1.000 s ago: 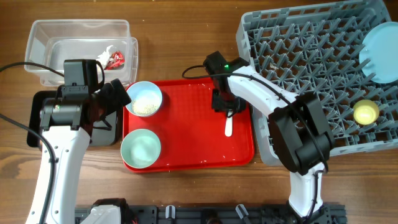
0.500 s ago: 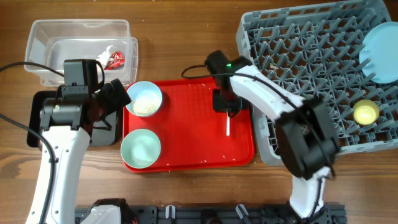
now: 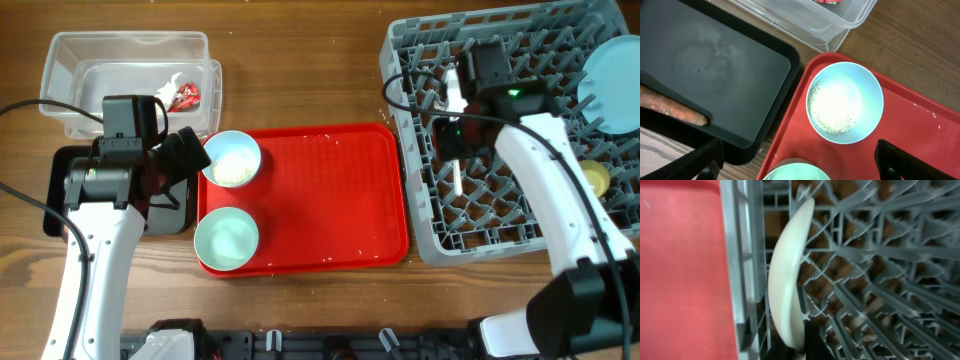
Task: Sort waste into correct bins and load items into the dishwasher rack
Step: 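Carry the white spoon into the dish rack and release it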
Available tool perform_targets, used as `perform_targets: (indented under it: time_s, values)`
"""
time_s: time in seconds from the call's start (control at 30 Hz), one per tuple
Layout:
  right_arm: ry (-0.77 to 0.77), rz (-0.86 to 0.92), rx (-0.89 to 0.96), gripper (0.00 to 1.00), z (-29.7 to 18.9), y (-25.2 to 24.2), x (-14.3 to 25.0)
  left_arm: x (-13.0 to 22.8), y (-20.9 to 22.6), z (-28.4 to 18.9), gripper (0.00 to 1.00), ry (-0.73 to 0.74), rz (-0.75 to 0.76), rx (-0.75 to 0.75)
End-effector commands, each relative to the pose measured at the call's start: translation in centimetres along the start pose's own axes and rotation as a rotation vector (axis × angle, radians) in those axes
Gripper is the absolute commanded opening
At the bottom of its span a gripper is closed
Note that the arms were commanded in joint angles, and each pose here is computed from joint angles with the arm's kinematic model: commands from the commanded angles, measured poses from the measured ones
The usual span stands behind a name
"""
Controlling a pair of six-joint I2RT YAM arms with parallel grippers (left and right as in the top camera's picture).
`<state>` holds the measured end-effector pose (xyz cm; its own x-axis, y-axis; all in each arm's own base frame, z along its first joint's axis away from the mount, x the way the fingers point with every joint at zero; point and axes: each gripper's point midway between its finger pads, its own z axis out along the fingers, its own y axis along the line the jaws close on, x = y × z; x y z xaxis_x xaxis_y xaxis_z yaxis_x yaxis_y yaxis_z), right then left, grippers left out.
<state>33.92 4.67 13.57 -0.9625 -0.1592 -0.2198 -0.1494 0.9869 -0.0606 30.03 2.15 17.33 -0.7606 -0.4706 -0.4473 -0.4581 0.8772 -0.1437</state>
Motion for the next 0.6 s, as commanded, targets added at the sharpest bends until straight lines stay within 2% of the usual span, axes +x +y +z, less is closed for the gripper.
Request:
perform_targets:
  time_s: [0.0, 0.1, 0.17, 0.3, 0.43, 0.57]
  values:
    - [0.062, -0.071, -0.090, 0.04, 2.7, 1.8, 1.4, -0.4, 0.3, -0.3, 0.96, -0.018, 0.001, -0.010]
    - [0.072, -0.070, -0.089, 0.12, 3.9, 1.9, 2.0, -0.4, 0.3, -0.3, 0.96, -0.018, 0.001, -0.010]
    - [0.080, -0.069, -0.089, 0.23, 4.2, 1.9, 2.4, -0.4, 0.3, -0.3, 0.96, -0.018, 0.001, -0.010]
    - [0.070, -0.058, -0.089, 0.27, 4.0, 1.9, 2.1, -0.4, 0.3, -0.3, 0.96, -0.017, 0.001, -0.010]
    - [-0.015, -0.005, -0.088, 0.30, 0.3, 1.7, -0.1, -0.3, 0.4, -0.3, 0.96, -0.014, 0.002, -0.012]
    - [-0.215, -0.024, -0.309, 0.33, -6.2, 5.3, -3.9, -0.3, 0.4, -0.3, 0.96, -0.014, 0.001, -0.012]
